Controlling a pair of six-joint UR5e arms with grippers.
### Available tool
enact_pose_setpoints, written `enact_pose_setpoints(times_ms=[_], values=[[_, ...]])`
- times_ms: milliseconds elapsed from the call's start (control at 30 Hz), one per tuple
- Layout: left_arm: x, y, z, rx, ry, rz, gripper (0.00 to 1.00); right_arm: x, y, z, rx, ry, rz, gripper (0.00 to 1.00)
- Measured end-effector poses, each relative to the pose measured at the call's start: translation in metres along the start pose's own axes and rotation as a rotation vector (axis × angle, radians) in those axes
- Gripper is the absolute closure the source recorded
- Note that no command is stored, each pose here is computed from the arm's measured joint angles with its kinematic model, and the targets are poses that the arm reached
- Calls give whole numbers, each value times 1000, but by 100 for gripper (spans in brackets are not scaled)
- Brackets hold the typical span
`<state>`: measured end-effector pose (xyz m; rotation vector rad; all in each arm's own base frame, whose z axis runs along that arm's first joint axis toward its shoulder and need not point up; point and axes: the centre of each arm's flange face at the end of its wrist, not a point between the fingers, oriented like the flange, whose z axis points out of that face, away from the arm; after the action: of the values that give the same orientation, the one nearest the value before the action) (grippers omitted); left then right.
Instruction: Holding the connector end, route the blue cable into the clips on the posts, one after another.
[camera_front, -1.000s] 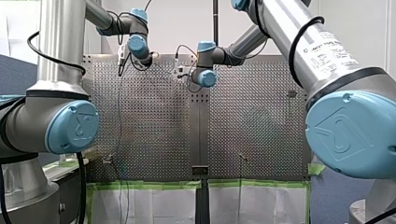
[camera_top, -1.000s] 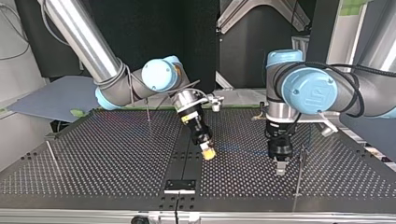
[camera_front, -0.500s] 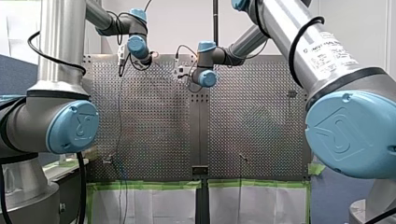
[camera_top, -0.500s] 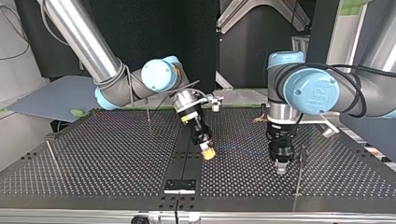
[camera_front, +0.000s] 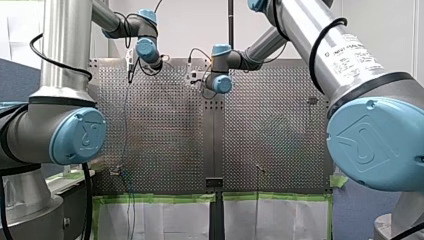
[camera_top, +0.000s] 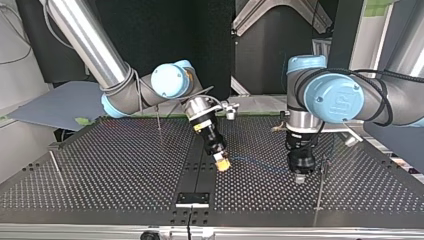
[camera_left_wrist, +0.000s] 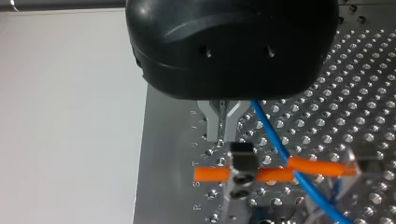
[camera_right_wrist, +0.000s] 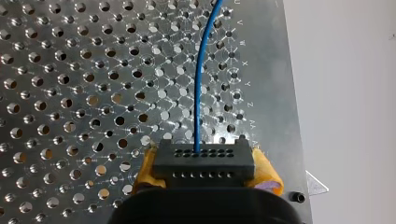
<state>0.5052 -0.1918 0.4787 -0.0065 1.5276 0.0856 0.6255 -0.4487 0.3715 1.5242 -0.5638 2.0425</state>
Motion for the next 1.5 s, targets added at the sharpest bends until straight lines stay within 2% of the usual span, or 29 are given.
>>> enact_pose_setpoints(times_ms=[33, 100, 133, 200, 367, 500, 633, 700, 733, 800, 867, 1233, 1500], values=[[0, 0, 0, 0, 1, 0, 93, 0, 0, 0, 0, 0, 0, 100], [0, 0, -1, 1, 5, 0, 79, 0, 0, 0, 0, 0, 0, 100], [1, 0, -1, 0, 7, 0, 79, 0, 0, 0, 0, 0, 0, 100], [1, 0, -1, -1, 14, 1, 60, 0, 0, 0, 0, 0, 0, 100], [4, 2, -4, -19, 40, 5, 60, 0, 1, 0, 0, -1, 0, 100], [5, 3, -6, -29, 54, -2, 71, -1, 2, 0, -2, -3, 0, 100], [5, 3, -6, -28, 57, -10, 73, -2, 2, 0, -2, -3, 0, 100], [6, 2, -7, -24, 57, -12, 84, -2, 2, 0, -2, -4, 0, 100], [5, 2, -7, -23, 57, -12, 84, -2, 2, 0, -2, -3, 0, 100], [5, 2, -6, -20, 56, -13, 96, -2, 2, 0, -2, -4, 0, 100], [5, 2, -6, -19, 56, -14, 100, -2, 2, 0, -2, -4, 0, 100], [5, 1, -7, -15, 57, -23, 100, -3, 2, 0, -1, -7, 0, 100], [13, -9, -7, 4, 75, -37, 100, -8, 11, -4, -15, -32, 0, 100]])
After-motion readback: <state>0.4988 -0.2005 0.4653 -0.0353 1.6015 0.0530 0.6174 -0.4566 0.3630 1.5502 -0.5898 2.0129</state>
